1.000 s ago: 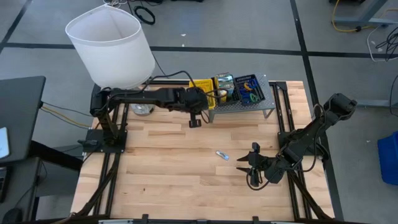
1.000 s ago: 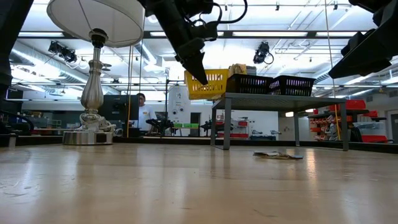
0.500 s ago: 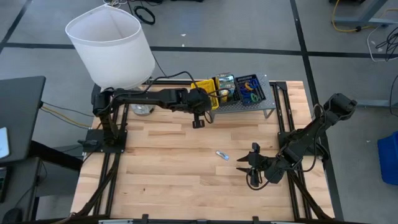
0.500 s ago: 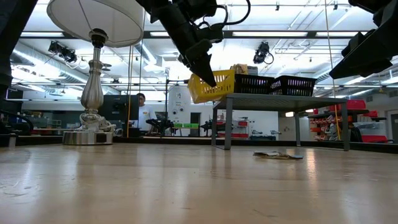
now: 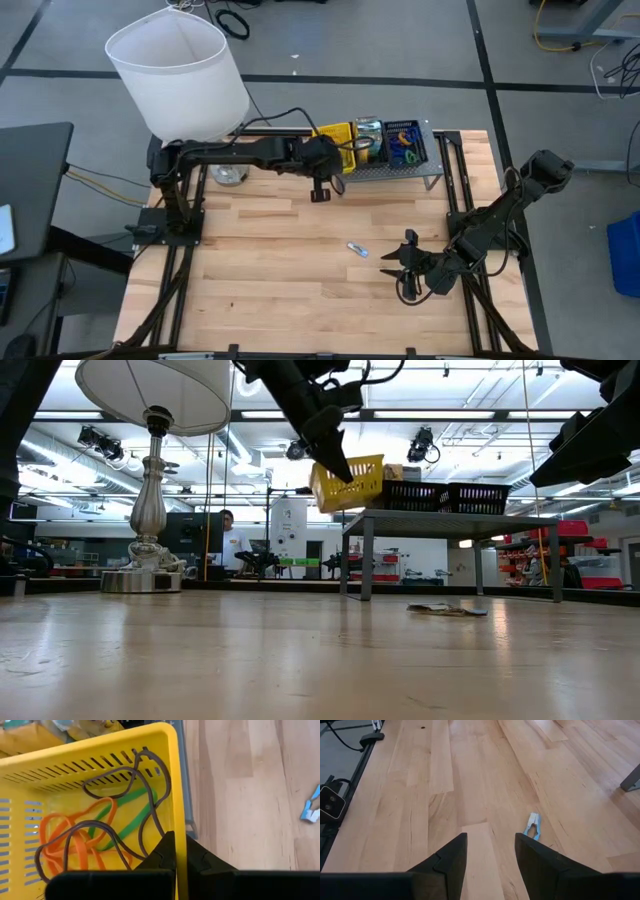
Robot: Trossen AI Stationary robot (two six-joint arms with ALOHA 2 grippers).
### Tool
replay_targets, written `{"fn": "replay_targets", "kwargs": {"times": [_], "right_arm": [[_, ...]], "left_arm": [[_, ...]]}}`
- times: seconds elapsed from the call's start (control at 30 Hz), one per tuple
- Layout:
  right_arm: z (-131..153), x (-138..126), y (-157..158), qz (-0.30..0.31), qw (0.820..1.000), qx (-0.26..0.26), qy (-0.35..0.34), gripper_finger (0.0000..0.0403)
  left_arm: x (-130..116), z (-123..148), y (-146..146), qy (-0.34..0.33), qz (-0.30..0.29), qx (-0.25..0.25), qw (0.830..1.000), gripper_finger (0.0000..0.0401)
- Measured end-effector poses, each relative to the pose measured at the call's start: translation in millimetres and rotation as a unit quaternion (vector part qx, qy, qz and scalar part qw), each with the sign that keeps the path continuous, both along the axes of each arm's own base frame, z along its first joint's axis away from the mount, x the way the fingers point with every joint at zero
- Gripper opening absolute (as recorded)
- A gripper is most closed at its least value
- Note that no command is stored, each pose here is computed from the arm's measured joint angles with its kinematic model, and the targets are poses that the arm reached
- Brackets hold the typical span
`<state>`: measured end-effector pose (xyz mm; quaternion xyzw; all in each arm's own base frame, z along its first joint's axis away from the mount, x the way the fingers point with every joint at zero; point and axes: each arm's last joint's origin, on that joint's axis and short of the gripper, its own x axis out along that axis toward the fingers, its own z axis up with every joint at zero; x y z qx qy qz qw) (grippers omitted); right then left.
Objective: Pick & Place Office Desk Supplies
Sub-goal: Put the yellow bin on the shelf
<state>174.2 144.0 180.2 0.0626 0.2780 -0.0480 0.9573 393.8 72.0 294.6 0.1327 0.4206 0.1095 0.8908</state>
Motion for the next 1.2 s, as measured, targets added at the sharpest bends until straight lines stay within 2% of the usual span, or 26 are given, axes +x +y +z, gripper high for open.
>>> {"fn": "replay_targets", "kwargs": {"times": [0.2,0.37,0.63,1.2], "right_arm": [[0.3,0.2,0.2,0.001,1.0,0.002,-0.001,0.0171],[0.3,0.4,0.6,0.002,1.0,0.004,-0.001,0.0171],[-0.3,0.1,1.5,0.006,1.0,0.013,0.004,0.0171],[-0.3,0.1,1.6,0.005,1.0,0.019,0.005,0.0171]], "left_arm": [[13.8,-16.4,1.9,0.037,-0.01,-0.014,0.999,0.0002],[27.8,-19.6,4.2,0.051,-0.012,-0.012,0.999,0.0002],[32.1,-7.2,6.4,0.048,-0.025,-0.005,0.999,0.0002],[39.8,-15.0,9.9,0.041,-0.04,0.0,0.998,0.0002]]}}
